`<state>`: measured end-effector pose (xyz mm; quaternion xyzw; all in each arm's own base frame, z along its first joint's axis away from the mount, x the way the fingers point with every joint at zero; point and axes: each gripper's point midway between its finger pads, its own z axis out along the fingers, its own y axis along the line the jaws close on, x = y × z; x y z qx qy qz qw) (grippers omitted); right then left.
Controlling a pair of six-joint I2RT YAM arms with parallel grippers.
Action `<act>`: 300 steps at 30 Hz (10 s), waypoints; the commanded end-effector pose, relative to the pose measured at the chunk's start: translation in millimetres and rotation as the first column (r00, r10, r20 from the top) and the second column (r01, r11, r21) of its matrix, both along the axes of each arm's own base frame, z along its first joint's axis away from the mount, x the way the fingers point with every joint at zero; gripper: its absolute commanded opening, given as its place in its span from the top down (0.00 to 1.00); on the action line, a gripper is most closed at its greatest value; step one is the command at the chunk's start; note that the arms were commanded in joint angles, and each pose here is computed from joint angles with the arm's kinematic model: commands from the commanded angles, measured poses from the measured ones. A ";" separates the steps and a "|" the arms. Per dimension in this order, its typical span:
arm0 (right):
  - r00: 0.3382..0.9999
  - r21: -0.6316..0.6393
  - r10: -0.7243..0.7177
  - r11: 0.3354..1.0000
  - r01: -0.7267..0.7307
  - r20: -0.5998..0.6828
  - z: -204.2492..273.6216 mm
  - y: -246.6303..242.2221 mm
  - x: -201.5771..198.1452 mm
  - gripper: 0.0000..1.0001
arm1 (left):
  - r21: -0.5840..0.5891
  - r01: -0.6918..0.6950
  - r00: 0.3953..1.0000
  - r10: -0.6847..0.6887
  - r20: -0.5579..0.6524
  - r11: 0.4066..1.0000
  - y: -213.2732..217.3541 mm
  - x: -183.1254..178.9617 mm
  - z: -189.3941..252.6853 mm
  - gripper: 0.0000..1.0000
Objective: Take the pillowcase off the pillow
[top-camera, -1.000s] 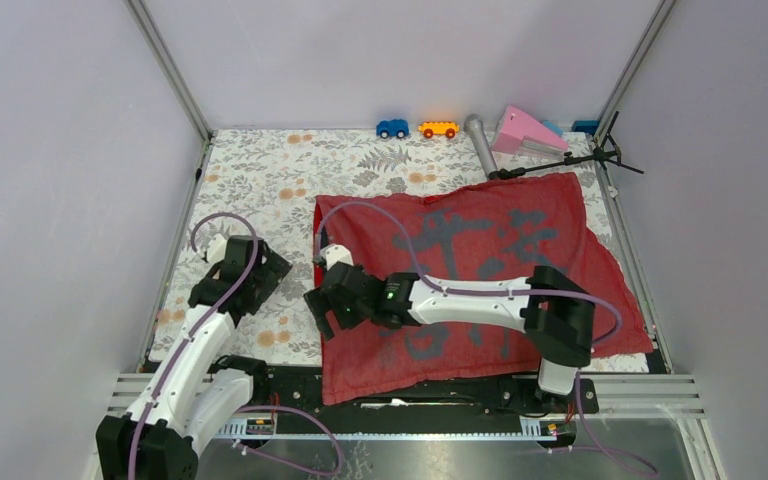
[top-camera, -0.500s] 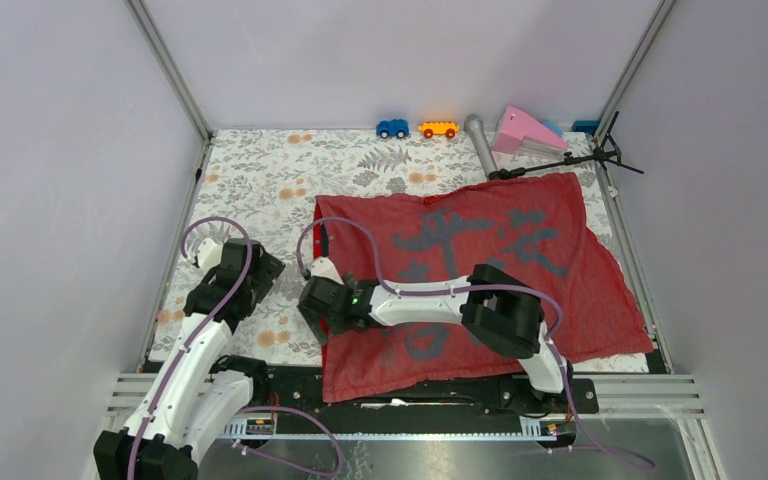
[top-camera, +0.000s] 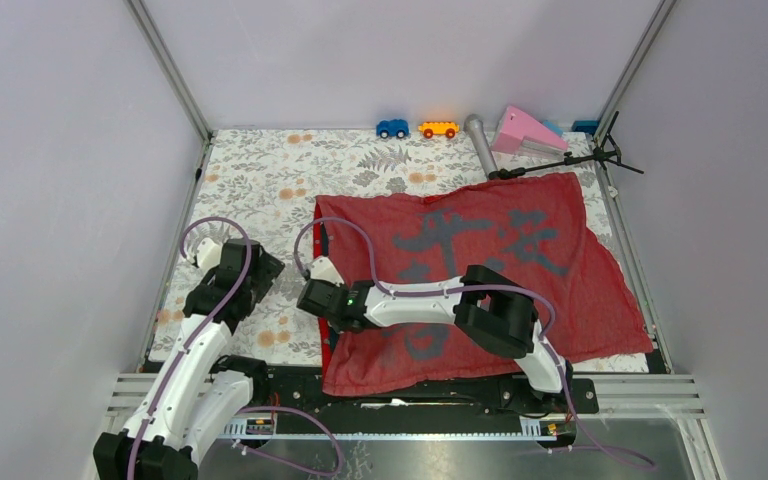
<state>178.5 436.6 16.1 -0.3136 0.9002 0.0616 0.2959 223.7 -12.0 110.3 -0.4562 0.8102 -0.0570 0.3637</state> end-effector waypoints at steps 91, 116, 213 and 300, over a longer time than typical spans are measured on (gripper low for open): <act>0.947 0.255 -0.320 0.919 0.301 0.035 121.1 -180.7 78.2 1.00 | -0.219 0.817 0.577 -0.770 0.273 0.534 -227.3 31.7 12.0 1.00; 0.985 0.347 -0.171 0.922 0.169 -0.027 171.4 -168.9 58.2 0.05 | -0.212 0.778 0.621 -0.670 0.406 0.592 -174.6 42.3 56.4 1.00; 0.931 0.190 -0.363 0.918 0.349 0.046 121.9 -124.2 296.1 0.21 | 0.139 0.914 0.279 -0.838 0.470 0.382 -209.4 17.5 201.3 1.00; 0.885 0.518 -0.448 0.732 0.443 -0.125 121.8 -233.6 110.8 0.01 | -0.059 0.713 0.701 -0.708 0.085 0.699 -118.0 90.7 79.9 0.37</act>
